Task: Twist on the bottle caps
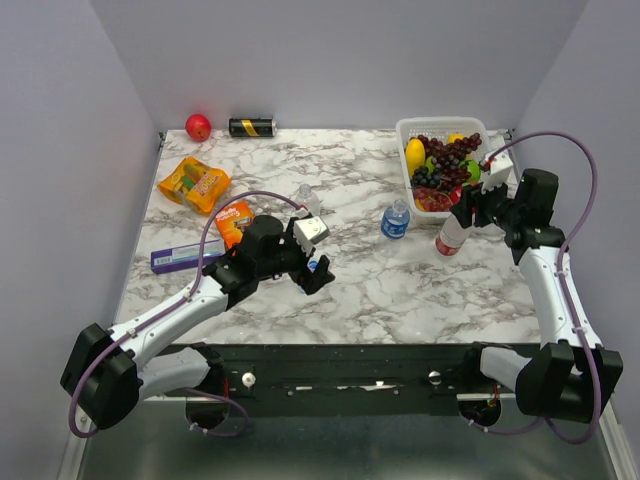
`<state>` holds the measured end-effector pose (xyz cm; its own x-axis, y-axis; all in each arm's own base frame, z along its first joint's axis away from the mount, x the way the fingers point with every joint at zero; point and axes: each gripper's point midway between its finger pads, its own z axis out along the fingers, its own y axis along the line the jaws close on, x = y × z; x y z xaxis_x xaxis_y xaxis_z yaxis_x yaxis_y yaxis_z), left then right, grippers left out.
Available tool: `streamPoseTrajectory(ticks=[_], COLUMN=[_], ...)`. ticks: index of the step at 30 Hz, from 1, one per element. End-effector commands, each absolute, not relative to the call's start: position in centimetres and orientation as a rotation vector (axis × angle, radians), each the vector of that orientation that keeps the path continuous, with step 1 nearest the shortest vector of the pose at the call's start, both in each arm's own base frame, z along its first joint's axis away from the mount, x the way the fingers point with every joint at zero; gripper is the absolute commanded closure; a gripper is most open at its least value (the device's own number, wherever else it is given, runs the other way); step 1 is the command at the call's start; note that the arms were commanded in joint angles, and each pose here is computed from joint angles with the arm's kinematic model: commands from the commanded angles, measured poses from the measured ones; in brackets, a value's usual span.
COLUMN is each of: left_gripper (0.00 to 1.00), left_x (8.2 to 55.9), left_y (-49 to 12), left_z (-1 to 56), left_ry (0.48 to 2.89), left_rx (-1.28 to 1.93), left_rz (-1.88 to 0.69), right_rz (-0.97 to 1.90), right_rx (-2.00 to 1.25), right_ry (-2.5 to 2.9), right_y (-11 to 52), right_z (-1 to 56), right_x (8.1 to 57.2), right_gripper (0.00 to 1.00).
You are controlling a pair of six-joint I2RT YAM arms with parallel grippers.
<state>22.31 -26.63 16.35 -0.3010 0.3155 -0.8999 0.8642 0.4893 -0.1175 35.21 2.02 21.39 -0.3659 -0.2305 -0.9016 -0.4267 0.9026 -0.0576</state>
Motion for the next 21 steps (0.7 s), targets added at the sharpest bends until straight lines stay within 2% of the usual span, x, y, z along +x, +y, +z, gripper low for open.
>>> streamPoseTrajectory(ticks=[1,5,12,21], left_gripper=[0.01,0.01,0.01,0.01], left_x=[22.5,22.4,22.2,22.4], left_y=[-27.1,-27.1,-26.7,-26.4], left_z=[17.4,17.3,16.9,17.1], left_ry=[1.809,1.807,1.814,1.804], left_rx=[0.991,0.993,0.989,0.983], left_rz=[-0.809,-0.809,-0.800,-0.779], right_rz=[0.181,0.208,0.383,0.535], right_rx=[-0.461,-0.516,-0.599,-0.800], right_ry=[1.950,1.885,1.776,1.769], right_y=[1.2,2.2,5.5,11.8], right_z=[21.9,24.1,29.0,26.9], right_x=[35.7,35.4,33.3,32.4], right_gripper=[0.32,0.31,0.15,0.16])
